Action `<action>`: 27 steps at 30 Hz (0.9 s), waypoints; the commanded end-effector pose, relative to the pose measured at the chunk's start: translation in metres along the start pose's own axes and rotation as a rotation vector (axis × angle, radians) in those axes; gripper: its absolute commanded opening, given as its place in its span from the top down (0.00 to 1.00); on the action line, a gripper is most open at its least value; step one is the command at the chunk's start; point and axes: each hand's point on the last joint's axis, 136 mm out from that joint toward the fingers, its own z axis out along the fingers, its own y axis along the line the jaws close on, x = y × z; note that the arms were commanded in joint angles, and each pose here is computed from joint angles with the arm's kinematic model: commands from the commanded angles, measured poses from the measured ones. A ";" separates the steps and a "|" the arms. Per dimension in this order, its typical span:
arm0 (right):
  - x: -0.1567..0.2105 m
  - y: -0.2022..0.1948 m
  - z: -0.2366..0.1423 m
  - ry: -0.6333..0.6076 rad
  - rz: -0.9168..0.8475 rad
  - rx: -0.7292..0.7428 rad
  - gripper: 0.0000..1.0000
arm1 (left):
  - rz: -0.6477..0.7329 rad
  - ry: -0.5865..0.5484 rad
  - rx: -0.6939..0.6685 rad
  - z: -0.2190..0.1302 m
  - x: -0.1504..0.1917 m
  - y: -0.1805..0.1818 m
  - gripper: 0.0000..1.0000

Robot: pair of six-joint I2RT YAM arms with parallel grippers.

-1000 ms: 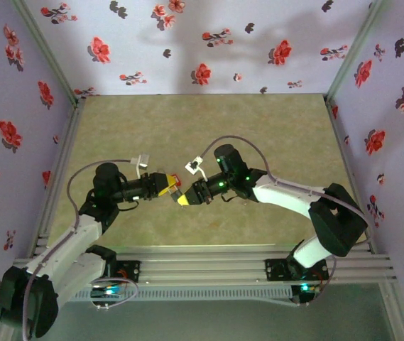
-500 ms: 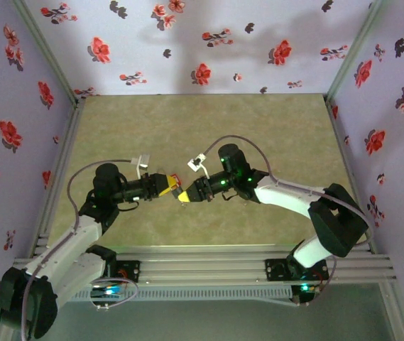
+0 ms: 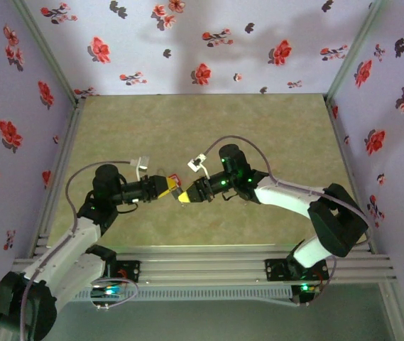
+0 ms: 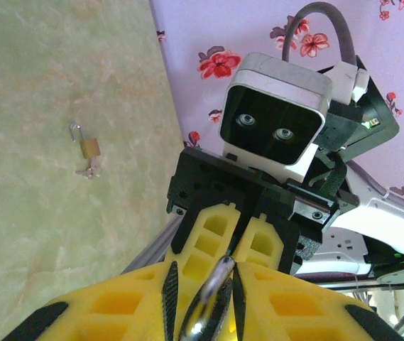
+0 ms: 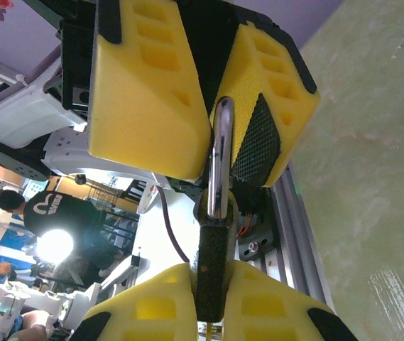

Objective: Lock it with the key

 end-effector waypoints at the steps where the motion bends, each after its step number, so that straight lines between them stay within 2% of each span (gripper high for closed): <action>1: -0.003 0.015 -0.002 0.001 -0.050 -0.043 1.00 | 0.043 -0.009 -0.008 -0.003 -0.003 -0.005 0.71; 22: 0.005 0.009 0.008 0.049 -0.022 -0.051 1.00 | 0.059 -0.049 0.020 -0.008 -0.010 -0.011 0.73; 27: 0.005 0.009 0.007 0.049 -0.027 -0.044 1.00 | 0.056 -0.047 0.018 -0.009 -0.009 -0.010 0.78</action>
